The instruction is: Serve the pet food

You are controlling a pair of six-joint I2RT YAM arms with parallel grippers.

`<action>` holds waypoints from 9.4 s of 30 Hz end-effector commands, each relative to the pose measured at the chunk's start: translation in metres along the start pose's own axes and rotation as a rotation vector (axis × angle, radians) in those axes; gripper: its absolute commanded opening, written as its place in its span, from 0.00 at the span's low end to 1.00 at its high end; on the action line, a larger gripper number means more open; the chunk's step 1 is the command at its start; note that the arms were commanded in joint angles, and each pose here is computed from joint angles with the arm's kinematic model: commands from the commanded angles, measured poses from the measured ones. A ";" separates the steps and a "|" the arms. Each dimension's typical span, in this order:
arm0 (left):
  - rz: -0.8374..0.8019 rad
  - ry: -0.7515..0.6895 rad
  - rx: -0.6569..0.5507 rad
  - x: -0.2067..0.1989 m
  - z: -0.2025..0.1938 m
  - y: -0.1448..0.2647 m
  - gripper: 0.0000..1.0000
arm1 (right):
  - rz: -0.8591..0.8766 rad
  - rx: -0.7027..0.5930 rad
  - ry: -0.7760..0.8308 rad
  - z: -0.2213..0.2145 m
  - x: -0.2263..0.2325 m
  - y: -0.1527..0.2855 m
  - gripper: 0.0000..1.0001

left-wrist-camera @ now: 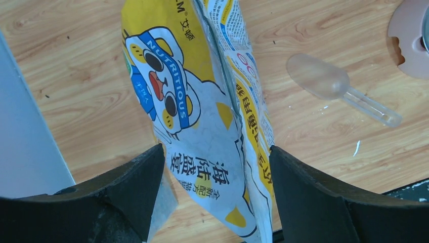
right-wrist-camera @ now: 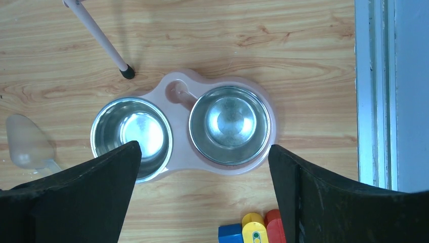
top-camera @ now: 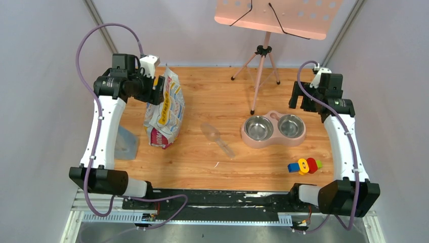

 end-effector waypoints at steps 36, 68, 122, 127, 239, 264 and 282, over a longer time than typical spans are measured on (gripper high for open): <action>-0.177 0.222 0.001 -0.010 0.017 -0.023 0.61 | 0.801 -0.146 0.367 0.030 0.261 0.066 0.85; 0.068 0.438 -0.023 0.077 0.005 -0.018 0.67 | 0.914 -0.012 0.331 -0.005 0.402 -0.083 0.69; -0.265 0.223 -0.194 0.034 0.061 -0.015 0.43 | 1.111 0.014 0.395 0.013 0.367 -0.011 0.64; -0.282 0.215 -0.148 0.027 0.052 -0.020 0.43 | 1.106 0.042 0.404 0.007 0.362 -0.012 0.64; -0.405 0.290 -0.045 0.014 0.027 -0.045 0.00 | 1.009 0.343 -0.058 -0.062 0.455 -0.076 0.32; -0.302 0.238 -0.018 0.017 0.023 -0.047 0.00 | 0.979 0.304 0.082 -0.079 0.454 -0.070 0.00; 0.304 -0.019 -0.060 0.068 0.044 0.003 0.00 | 0.747 0.034 0.351 -0.050 0.415 -0.070 0.00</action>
Point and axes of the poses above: each gripper's point midway between its finger pads, its own y axis back along the fingers, its own x axis along the line the jaws close on, z = x × y, the point moved 8 cm from there along y, back along the fingers, and after that the axes turned 9 degrees about -y, right-handed, at the moved point
